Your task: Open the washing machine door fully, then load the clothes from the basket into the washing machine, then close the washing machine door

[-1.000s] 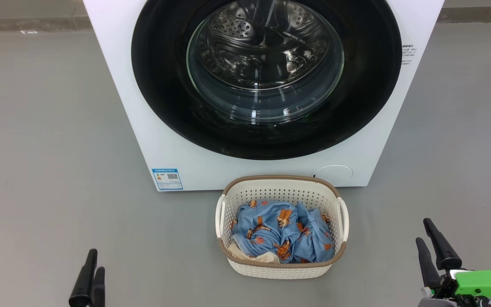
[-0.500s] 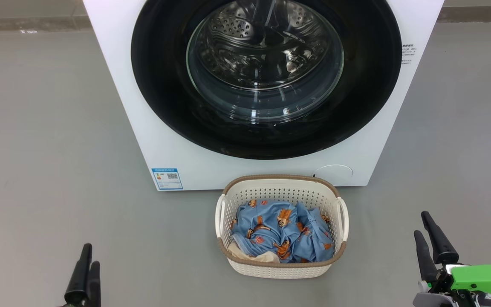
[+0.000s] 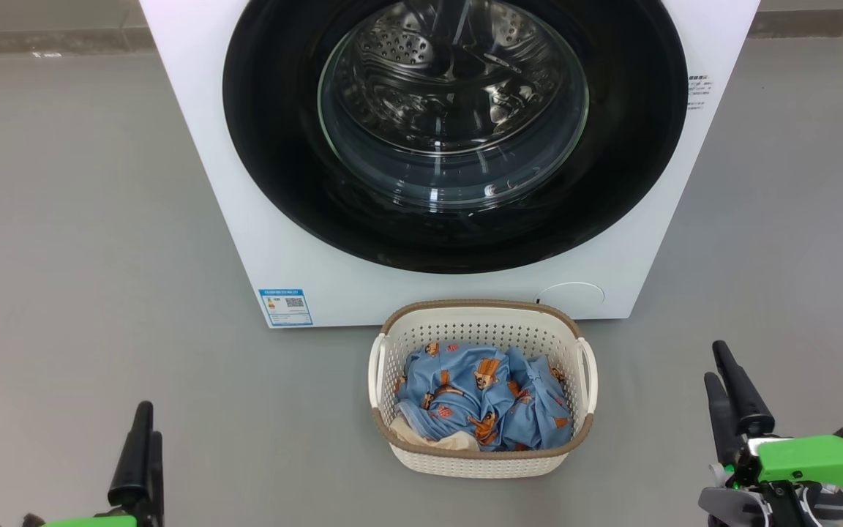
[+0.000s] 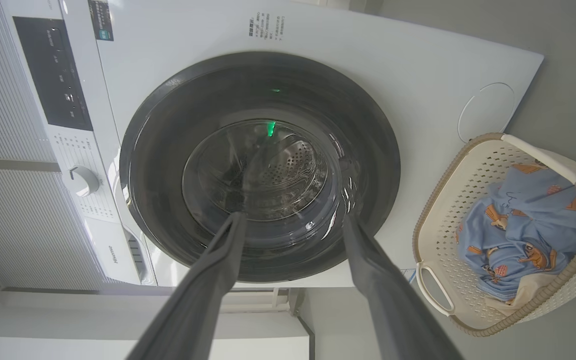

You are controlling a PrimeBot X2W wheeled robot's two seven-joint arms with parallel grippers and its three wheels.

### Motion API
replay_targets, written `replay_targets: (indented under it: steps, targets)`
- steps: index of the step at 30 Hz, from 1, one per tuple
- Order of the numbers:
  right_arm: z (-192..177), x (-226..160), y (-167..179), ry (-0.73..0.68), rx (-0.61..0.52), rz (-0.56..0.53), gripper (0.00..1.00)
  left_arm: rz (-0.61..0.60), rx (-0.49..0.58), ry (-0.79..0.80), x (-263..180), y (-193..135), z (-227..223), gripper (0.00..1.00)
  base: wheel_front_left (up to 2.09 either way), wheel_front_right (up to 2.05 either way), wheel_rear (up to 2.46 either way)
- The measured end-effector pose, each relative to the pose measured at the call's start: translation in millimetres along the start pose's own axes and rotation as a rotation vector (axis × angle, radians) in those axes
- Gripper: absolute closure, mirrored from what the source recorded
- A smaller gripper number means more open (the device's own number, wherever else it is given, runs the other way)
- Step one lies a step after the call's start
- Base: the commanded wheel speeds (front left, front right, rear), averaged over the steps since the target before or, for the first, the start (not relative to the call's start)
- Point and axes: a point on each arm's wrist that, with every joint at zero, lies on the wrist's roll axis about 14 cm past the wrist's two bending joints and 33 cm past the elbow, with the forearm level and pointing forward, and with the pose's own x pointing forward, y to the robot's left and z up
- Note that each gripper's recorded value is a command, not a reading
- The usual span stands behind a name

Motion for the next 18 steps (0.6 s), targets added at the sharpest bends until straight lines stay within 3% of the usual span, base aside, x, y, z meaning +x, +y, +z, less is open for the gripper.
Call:
replay_targets:
  steps: [18]
  targets:
    - [-12.3,7.6,24.0,0.016,-0.171,0.074,0.0,-0.042,0.245,0.018,5.5,-13.3,-2.5,0.0,0.0,0.0,0.0]
